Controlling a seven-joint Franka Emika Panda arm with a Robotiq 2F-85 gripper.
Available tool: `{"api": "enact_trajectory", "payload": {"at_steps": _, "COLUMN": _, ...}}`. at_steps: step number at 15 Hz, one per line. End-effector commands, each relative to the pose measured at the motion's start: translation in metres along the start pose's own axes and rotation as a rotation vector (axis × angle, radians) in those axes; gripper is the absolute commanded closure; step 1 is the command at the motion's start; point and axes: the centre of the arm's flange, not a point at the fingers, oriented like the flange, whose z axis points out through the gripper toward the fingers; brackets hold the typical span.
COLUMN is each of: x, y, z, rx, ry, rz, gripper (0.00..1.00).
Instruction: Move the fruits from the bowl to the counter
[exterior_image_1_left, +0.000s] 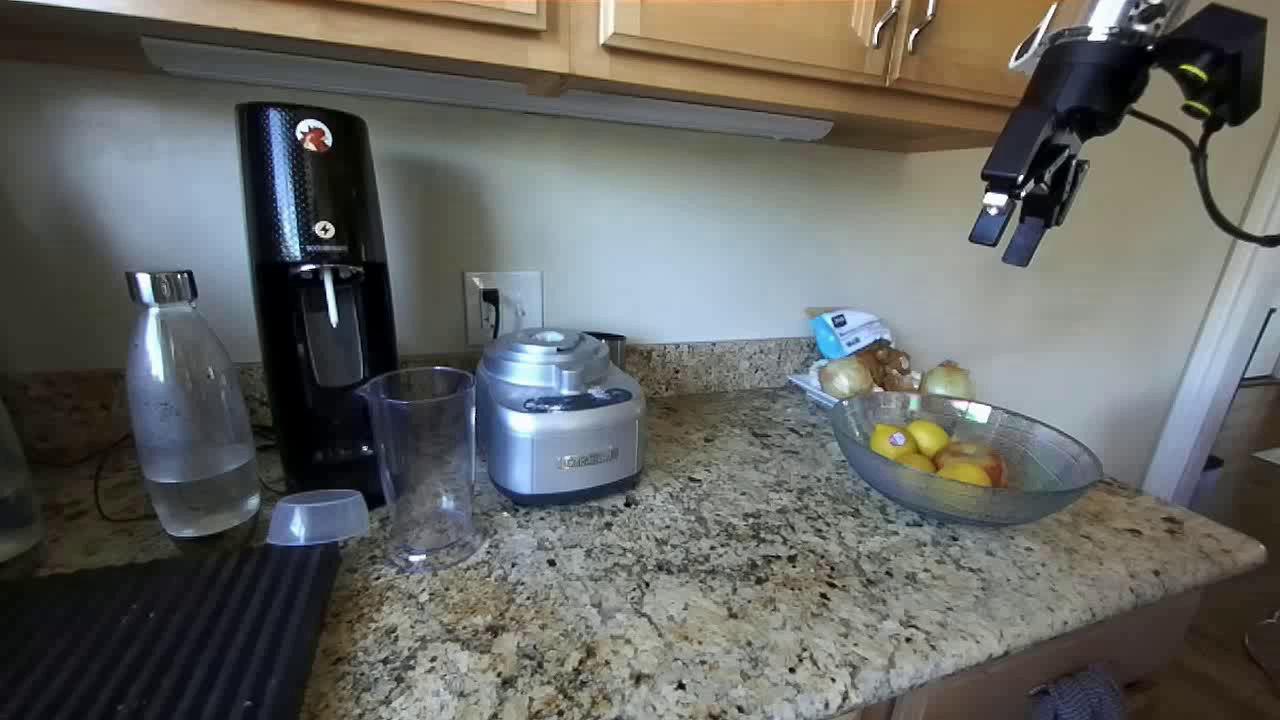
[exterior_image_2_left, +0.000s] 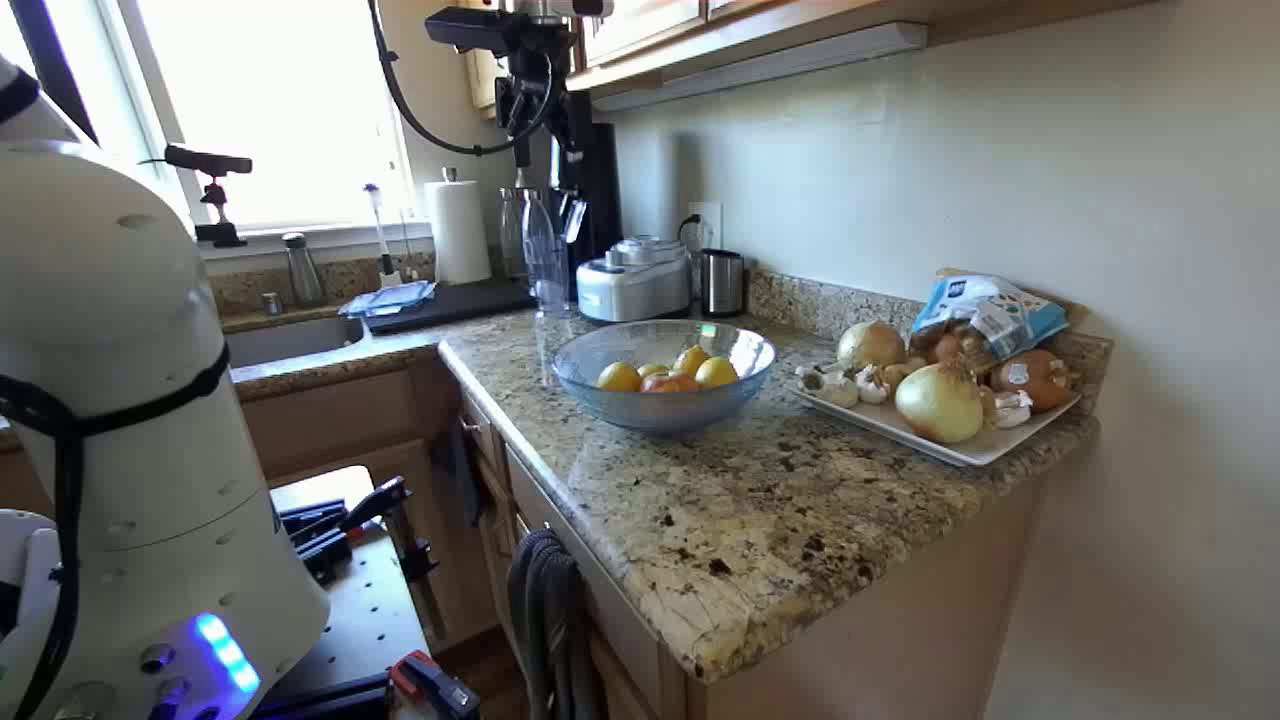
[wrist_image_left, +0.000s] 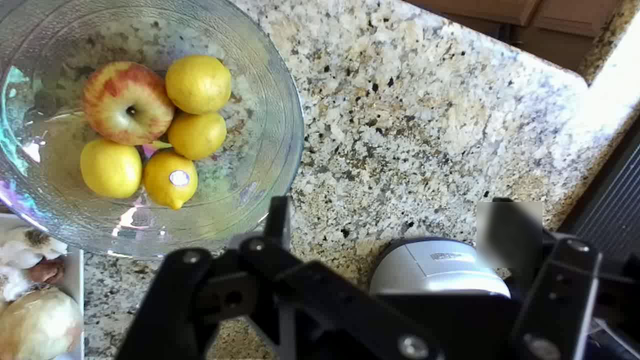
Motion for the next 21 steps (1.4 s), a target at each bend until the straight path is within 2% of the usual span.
{"api": "enact_trajectory", "payload": {"at_steps": 1, "x": 0.0, "y": 0.0, "z": 0.0, "rx": 0.0, "ry": 0.0, "rz": 0.0, "gripper": 0.0}}
{"api": "enact_trajectory", "payload": {"at_steps": 6, "x": 0.0, "y": 0.0, "z": 0.0, "rx": 0.0, "ry": 0.0, "rz": 0.0, "gripper": 0.0}}
{"api": "enact_trajectory", "payload": {"at_steps": 9, "x": 0.007, "y": 0.005, "z": 0.007, "rx": -0.03, "ry": 0.018, "rz": 0.052, "gripper": 0.0}}
{"api": "enact_trajectory", "payload": {"at_steps": 14, "x": 0.03, "y": 0.033, "z": 0.036, "rx": -0.124, "ry": 0.106, "rz": 0.24, "gripper": 0.0}}
{"api": "enact_trajectory", "payload": {"at_steps": 16, "x": 0.036, "y": 0.049, "z": 0.046, "rx": -0.172, "ry": 0.116, "rz": 0.328, "gripper": 0.0}}
{"api": "enact_trajectory", "payload": {"at_steps": 21, "x": 0.036, "y": 0.08, "z": 0.077, "rx": -0.256, "ry": -0.005, "rz": 0.527, "gripper": 0.0}}
